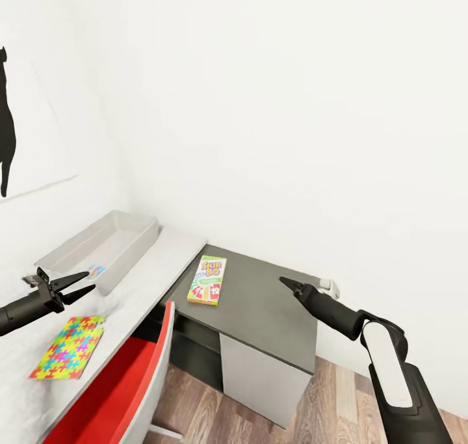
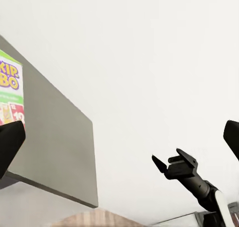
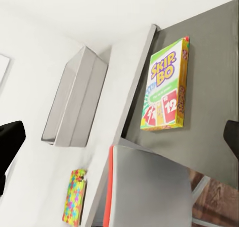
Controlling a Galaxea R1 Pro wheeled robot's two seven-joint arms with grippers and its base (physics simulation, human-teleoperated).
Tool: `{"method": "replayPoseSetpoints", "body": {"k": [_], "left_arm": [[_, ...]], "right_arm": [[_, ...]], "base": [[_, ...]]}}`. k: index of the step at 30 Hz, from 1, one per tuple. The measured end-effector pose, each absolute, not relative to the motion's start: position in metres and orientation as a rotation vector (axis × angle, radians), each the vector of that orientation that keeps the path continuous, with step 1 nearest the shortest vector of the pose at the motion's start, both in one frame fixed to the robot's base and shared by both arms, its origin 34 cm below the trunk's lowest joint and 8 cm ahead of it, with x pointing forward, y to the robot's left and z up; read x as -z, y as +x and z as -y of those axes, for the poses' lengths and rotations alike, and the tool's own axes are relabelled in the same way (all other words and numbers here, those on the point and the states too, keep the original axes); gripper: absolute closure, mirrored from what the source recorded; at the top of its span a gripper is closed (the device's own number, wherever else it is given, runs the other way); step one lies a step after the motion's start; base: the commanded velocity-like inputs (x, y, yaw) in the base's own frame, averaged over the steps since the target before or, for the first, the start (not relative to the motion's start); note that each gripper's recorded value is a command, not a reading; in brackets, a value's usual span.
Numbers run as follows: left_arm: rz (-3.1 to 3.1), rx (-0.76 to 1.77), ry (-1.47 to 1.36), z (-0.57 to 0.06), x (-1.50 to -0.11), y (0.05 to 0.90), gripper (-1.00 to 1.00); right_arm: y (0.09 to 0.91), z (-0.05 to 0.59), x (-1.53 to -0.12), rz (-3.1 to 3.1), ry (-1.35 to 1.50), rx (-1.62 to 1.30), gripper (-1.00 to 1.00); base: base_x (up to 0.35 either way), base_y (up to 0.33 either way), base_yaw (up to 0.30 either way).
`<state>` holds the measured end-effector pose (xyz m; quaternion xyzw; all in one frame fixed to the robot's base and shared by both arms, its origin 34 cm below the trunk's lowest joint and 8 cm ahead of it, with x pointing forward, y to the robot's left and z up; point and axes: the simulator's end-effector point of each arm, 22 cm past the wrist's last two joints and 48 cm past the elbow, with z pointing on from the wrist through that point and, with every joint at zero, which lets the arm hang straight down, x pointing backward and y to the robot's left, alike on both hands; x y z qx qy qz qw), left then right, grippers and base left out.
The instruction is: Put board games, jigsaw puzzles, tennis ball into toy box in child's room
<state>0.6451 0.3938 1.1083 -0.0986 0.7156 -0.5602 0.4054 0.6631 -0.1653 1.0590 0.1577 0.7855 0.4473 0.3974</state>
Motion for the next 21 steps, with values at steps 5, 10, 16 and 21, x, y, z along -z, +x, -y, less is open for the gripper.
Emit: {"method": "replayPoseSetpoints", "body": {"k": [5, 10, 16, 21], "left_arm": [[-1.809, 1.414, -0.252, -0.3936, -1.1058, 0.6457, -1.0], [-1.812, 1.415, -0.255, -0.3936, -1.1037, 0.6461, -1.0], [-1.816, 1.415, -0.258, -0.3932, -1.1014, 0.6465, -1.0], [-1.819, 1.416, -0.26, -0.393, -1.0998, 0.6467, -1.0]], "right_arm": [[0.6634, 0.1655, -1.0562, -1.993, 0.404, -1.133, -1.0], [0.6636, 0.1657, -1.0537, -1.997, 0.407, -1.132, -1.0], [0.6638, 0.1659, -1.0514, -2.001, 0.41, -1.132, -1.0], [0.6645, 0.1662, -1.0503, -2.0, 0.413, -1.13, -1.0]], "base": [[0.0, 0.0, -0.238], [0.0, 0.0, -0.249], [0.0, 0.0, -0.257], [0.0, 0.0, -0.261]]}}
